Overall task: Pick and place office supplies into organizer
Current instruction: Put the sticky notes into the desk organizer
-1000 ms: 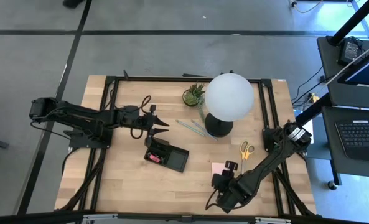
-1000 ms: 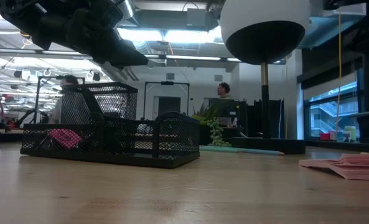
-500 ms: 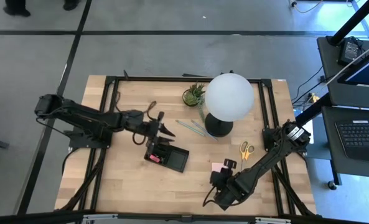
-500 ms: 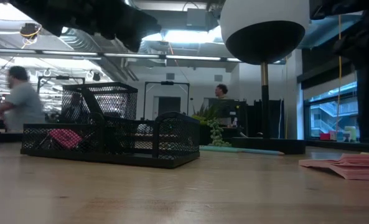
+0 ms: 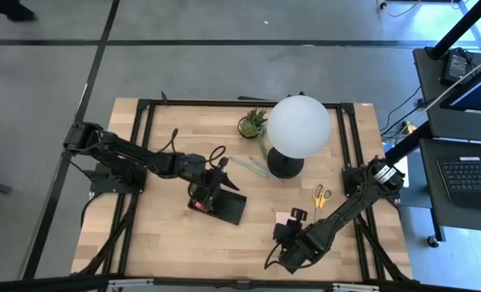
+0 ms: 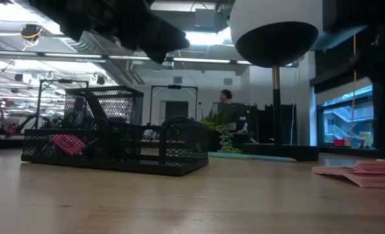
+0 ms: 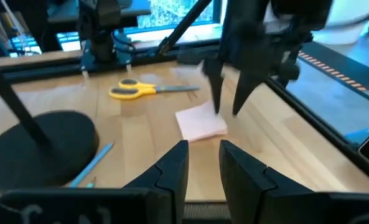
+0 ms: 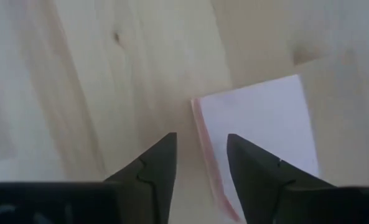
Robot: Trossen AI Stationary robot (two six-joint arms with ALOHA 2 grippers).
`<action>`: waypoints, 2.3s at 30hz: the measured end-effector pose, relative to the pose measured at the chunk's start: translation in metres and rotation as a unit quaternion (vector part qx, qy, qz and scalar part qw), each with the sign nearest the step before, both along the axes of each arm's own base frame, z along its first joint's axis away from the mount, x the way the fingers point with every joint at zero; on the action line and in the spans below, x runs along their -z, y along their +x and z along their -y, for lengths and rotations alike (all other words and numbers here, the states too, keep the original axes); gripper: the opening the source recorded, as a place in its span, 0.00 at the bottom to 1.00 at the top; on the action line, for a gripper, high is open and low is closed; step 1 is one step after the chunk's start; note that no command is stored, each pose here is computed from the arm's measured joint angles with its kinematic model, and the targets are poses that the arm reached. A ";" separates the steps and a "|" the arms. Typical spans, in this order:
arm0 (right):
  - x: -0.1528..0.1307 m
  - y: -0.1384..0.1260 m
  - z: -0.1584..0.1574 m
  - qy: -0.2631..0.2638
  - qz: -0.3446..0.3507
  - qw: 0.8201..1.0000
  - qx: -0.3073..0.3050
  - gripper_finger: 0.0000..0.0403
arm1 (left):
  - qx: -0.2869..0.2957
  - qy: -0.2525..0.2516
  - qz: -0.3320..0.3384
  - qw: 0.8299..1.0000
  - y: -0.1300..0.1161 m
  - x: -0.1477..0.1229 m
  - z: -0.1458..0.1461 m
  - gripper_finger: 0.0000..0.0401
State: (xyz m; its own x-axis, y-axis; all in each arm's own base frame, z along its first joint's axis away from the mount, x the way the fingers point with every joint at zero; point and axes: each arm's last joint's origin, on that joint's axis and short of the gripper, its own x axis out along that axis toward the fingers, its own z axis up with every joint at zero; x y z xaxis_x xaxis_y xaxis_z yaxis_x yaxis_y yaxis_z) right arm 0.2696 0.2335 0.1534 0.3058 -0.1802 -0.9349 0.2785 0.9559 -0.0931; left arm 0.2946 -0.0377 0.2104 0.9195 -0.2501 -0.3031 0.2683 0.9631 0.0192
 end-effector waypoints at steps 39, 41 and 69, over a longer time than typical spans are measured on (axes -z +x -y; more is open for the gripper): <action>0.036 -0.007 0.004 0.059 0.046 0.997 -0.028 0.36 | 0.030 -0.032 -0.123 0.991 0.116 0.050 0.052 0.21; 0.036 -0.007 0.004 0.058 0.047 0.997 -0.028 0.36 | 0.028 -0.035 -0.131 0.990 0.123 0.055 0.054 0.21; 0.035 -0.002 0.000 0.062 0.074 0.993 -0.066 0.36 | -0.048 -0.101 -0.259 0.959 0.160 0.103 0.041 0.21</action>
